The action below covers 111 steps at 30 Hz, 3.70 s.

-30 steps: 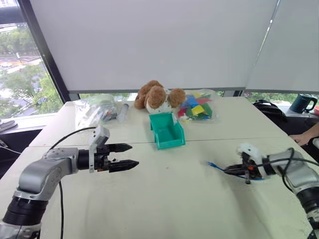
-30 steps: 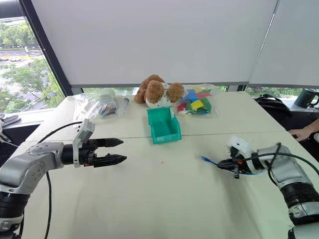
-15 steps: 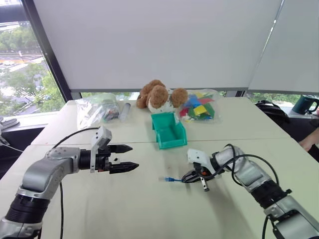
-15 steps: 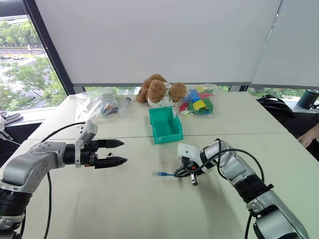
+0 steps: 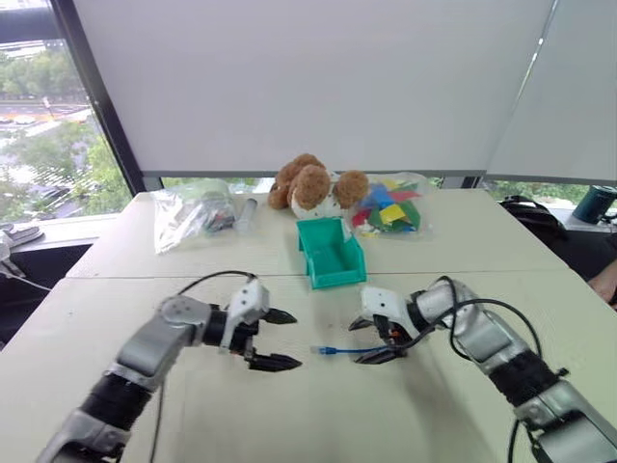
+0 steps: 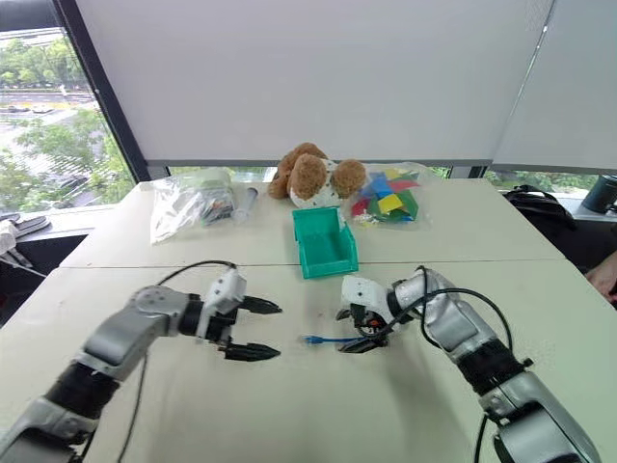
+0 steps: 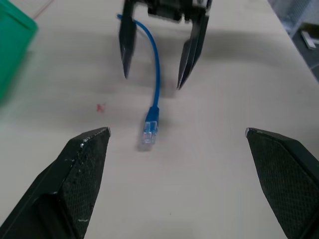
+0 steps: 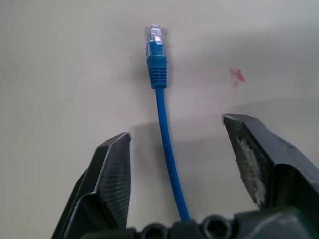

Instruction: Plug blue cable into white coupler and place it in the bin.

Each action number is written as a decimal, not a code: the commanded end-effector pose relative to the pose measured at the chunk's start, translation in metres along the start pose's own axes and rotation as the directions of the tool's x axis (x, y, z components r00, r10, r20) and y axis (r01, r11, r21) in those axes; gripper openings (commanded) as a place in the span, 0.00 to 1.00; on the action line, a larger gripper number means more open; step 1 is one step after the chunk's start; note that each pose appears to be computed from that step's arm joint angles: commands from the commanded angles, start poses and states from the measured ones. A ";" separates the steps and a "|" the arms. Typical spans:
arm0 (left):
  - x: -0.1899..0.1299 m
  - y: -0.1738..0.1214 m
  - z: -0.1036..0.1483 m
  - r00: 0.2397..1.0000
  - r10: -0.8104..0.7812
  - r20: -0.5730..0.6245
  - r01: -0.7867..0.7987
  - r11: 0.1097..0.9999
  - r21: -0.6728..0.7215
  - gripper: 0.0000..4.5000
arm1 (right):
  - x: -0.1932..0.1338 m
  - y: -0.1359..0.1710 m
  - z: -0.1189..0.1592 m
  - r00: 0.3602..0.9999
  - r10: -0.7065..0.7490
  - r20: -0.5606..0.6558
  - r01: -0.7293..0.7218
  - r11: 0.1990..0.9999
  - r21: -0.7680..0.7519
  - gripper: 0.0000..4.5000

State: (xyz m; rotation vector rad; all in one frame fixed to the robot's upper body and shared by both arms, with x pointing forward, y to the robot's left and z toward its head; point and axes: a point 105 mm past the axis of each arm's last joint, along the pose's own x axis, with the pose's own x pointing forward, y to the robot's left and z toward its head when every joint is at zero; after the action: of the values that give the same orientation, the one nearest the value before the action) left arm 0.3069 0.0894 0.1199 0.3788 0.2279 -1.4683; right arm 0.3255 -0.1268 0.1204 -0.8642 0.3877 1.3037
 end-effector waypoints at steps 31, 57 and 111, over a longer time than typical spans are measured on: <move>0.047 0.021 -0.024 1.000 -0.002 -0.005 0.003 0.996 0.092 0.01 | -0.056 0.065 0.021 0.919 -0.381 0.103 0.293 0.834 0.466 0.65; 0.022 0.033 0.046 0.945 0.204 0.257 -0.253 0.951 0.176 0.01 | -0.002 -0.007 0.067 0.667 -0.637 0.385 -0.342 0.198 0.919 0.65; -0.128 0.042 -0.028 0.575 0.815 0.076 -0.800 0.579 -0.153 0.99 | -0.021 -0.011 0.117 0.708 -0.459 0.536 -0.194 0.603 0.773 0.00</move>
State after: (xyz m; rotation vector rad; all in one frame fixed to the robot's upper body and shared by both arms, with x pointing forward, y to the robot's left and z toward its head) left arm 0.3379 0.2210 0.1435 0.2451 0.0208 -0.5363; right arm 0.3110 -0.0566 0.1971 0.4226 0.3005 0.9938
